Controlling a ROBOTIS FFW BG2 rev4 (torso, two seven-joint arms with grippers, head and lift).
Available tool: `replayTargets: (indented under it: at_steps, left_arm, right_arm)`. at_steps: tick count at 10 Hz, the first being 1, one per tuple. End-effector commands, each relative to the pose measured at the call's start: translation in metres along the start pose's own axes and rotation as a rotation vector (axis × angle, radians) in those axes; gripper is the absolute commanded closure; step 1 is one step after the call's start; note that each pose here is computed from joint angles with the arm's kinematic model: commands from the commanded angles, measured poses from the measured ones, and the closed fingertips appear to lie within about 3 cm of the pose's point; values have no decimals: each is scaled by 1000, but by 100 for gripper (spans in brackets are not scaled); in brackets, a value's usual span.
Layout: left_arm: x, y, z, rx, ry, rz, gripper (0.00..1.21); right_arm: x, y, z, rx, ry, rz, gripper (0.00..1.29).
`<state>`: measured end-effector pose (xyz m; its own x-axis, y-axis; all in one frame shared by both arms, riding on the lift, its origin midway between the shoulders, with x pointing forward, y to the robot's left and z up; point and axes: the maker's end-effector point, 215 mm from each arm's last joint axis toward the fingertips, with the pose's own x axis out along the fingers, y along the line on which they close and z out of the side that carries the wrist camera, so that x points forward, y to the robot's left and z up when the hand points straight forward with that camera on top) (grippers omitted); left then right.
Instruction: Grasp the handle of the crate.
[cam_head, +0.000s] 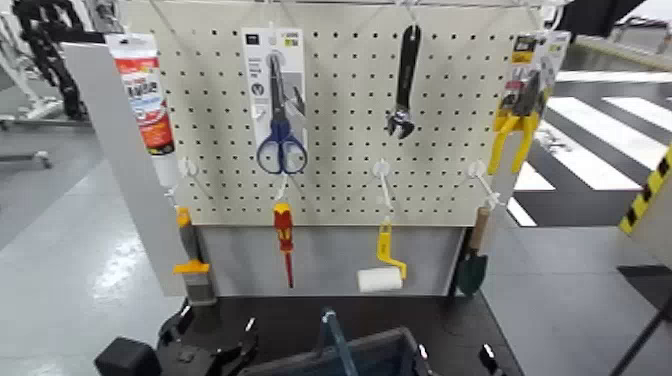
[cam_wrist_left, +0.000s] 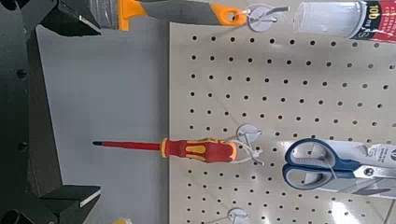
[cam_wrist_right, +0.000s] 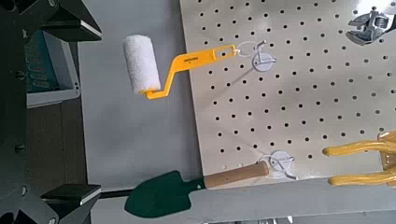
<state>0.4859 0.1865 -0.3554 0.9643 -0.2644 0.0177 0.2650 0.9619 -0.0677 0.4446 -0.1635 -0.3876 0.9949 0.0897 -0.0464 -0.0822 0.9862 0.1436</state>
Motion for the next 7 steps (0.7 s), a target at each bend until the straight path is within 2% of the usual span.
replayTargets:
  at_steps: [1,3,5,7]
  left_arm:
    - [0,-1,1,0,1,1,10]
    - [0,-1,-3,-9,15,1,10]
    - [3,-5,-3,-82,33,-21,10]
    - [13,-23,-3,-203,99,-126,10]
  right_arm:
    - [0,0,0,-4,-1,0,15]
    - [0,1,0,-4,1,2,15]
    - [1,2,-3,-5,11,5,15]
    - [2,3,-4,-5,16,7,15]
